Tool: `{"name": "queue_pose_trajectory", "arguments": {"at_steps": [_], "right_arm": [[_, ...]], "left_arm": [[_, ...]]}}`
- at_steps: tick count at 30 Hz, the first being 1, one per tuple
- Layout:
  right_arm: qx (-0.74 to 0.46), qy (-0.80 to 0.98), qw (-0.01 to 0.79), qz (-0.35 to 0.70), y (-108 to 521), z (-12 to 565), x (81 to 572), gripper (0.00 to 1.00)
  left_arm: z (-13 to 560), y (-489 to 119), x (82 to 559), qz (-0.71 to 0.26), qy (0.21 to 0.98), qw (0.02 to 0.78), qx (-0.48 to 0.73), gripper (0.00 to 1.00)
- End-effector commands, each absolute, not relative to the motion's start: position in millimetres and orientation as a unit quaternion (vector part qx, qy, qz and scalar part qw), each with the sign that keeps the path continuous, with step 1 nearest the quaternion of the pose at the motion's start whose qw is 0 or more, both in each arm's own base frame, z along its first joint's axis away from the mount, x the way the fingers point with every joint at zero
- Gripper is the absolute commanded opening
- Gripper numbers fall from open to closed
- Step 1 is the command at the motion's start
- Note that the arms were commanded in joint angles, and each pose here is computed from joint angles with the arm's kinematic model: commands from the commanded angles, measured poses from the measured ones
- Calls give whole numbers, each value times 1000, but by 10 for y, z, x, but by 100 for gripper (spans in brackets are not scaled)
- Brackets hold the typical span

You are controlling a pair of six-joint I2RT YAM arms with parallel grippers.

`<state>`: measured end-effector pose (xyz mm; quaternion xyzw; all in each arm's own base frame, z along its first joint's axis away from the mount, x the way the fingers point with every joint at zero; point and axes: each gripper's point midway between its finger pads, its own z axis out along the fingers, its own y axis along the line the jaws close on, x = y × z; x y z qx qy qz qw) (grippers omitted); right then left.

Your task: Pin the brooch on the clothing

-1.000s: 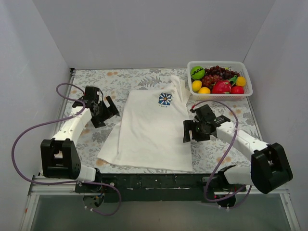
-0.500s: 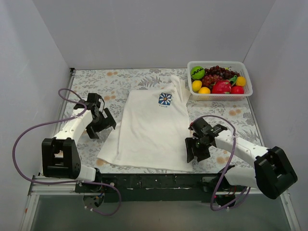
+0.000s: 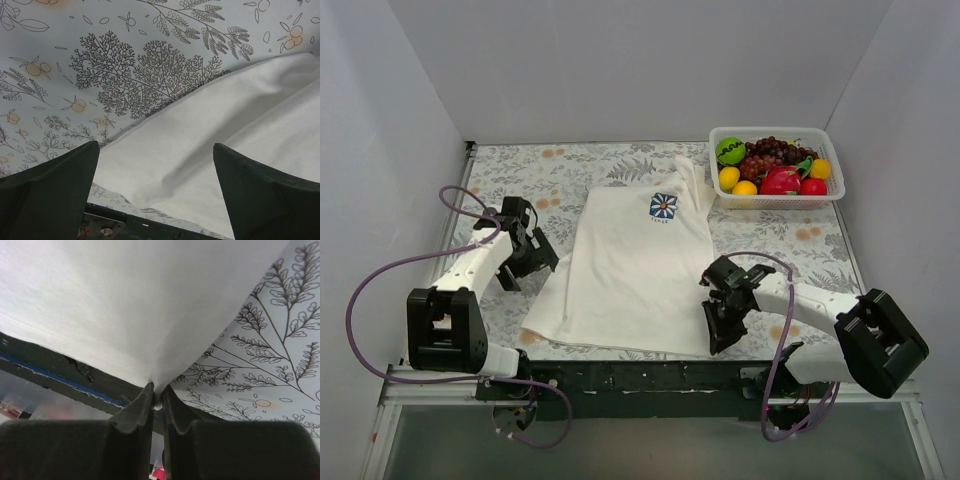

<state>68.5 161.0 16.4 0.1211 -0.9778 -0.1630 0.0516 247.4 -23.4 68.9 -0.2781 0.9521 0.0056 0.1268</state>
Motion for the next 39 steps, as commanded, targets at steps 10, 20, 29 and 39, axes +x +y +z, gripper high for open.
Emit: {"name": "queue_pose_trajectory", "arguments": {"at_steps": [10, 20, 29, 39], "right_arm": [[104, -984, -48, -138, 1607, 212, 1278, 1], [2, -976, -162, -148, 1237, 544, 2020, 1], [-42, -971, -166, -165, 1047, 489, 2141, 1], [-41, -970, -165, -175, 1030, 484, 2224, 1]], "left_arm": [[637, -310, 2190, -7, 953, 84, -292, 98], [581, -433, 2063, -36, 957, 54, -284, 98], [500, -644, 1826, -58, 964, 8, -261, 73], [439, -803, 1487, -48, 966, -28, -253, 60]]}}
